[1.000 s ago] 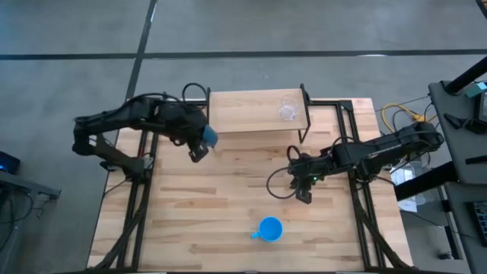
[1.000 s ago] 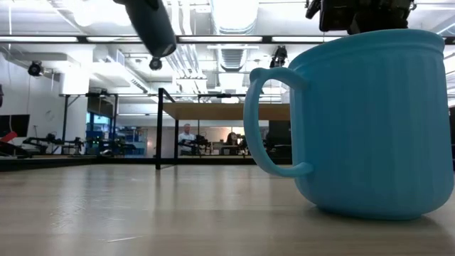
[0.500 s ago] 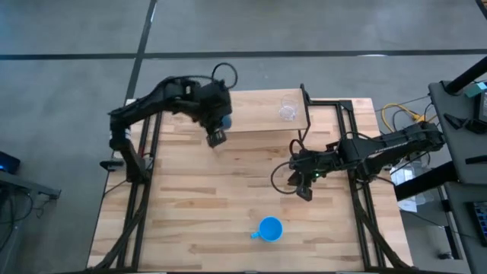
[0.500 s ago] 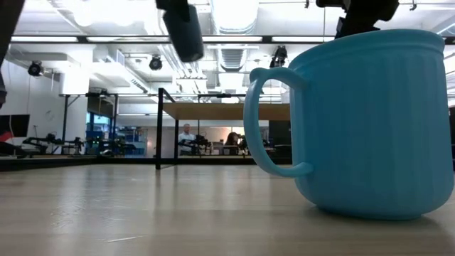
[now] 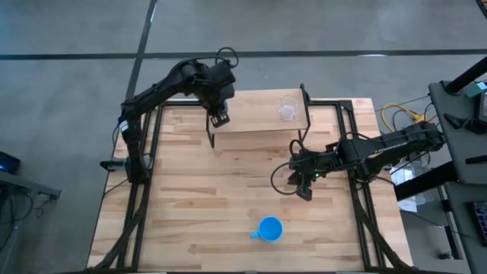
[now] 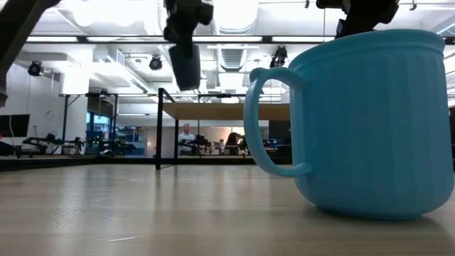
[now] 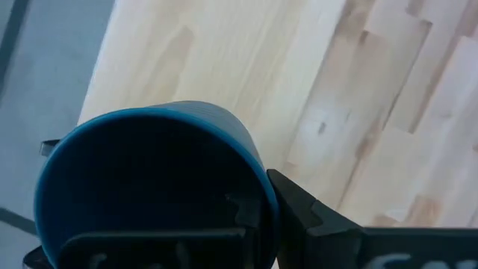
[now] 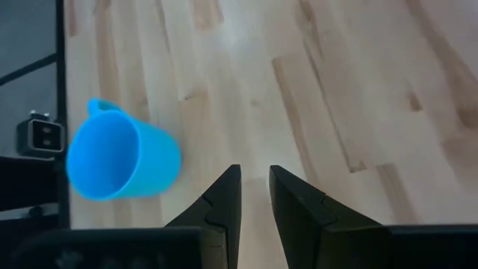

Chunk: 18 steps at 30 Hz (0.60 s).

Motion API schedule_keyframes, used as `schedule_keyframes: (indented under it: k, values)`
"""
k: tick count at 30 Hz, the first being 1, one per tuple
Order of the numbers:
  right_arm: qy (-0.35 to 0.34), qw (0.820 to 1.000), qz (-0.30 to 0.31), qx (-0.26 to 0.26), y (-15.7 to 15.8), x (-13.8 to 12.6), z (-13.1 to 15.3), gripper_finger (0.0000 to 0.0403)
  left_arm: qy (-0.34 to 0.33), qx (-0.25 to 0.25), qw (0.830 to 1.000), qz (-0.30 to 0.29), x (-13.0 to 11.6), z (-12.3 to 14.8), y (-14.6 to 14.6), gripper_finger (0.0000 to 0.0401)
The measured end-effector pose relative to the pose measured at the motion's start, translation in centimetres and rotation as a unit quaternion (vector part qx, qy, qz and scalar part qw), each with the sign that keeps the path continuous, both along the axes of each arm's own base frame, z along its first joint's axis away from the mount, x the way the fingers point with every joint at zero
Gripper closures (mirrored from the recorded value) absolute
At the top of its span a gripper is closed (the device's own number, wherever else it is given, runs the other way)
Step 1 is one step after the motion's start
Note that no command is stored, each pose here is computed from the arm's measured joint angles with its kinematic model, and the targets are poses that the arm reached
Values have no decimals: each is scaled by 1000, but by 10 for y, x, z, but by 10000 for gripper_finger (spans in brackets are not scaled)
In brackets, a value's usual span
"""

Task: Stack small to large cups/mugs on shelf
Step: Put the blue cup on the shelf

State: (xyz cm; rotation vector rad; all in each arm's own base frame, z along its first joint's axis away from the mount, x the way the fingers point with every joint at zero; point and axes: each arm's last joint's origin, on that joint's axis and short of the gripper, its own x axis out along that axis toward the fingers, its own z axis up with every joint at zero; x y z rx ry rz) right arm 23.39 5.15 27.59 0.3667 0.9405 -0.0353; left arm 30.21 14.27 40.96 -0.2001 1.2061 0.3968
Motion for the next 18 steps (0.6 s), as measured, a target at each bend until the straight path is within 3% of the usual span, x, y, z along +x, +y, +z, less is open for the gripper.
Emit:
schedule_keyframes:
  k: [4, 18]
  values:
    - [-3, 1000, -5, -12, -1, 0, 0, 335, 5, -34, 999, -15, 7, -12, 12, 401]
    - [-4, 1000, -6, -13, -1, 1, 0, 335, 33, -61, 997, -46, 24, -38, 26, 401]
